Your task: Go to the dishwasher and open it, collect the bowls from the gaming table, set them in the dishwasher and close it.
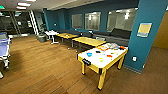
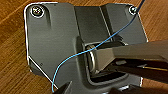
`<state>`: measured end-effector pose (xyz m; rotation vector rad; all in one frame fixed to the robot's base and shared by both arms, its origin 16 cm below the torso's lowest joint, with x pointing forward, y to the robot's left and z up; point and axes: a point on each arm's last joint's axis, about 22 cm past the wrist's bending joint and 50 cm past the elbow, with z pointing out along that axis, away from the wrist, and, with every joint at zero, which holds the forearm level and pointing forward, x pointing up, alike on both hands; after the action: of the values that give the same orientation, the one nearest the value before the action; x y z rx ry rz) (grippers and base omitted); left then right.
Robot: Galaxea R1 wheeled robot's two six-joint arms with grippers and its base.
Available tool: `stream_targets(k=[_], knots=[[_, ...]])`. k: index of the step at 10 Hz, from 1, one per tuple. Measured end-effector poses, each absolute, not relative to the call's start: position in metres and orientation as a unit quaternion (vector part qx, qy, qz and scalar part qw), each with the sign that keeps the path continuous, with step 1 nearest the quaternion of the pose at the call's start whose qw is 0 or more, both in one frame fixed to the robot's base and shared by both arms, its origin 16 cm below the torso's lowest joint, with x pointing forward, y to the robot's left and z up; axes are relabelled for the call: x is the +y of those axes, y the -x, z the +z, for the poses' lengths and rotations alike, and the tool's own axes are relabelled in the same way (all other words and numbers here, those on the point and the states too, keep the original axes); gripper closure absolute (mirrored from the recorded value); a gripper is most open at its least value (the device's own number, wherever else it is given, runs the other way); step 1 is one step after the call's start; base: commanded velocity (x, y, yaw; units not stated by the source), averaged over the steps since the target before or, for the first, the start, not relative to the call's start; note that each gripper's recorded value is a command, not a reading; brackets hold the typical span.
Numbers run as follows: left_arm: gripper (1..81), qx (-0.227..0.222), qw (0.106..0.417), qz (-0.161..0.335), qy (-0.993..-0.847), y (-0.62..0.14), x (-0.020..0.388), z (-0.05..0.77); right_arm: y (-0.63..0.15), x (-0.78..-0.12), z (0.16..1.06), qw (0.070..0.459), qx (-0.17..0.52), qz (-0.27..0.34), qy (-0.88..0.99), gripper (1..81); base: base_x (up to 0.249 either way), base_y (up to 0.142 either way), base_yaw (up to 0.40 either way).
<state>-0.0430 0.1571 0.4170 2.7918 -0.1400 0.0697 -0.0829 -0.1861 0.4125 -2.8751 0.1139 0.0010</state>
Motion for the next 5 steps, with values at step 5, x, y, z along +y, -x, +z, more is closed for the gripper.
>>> stream_targets(k=[5], knots=[[1.0,-0.049,0.172,0.025,-0.984,0.0432,0.1571,0.417,0.0845,-0.1859,0.4125,0.132,0.04,0.001,0.99,1.0,0.106,0.0,0.0]])
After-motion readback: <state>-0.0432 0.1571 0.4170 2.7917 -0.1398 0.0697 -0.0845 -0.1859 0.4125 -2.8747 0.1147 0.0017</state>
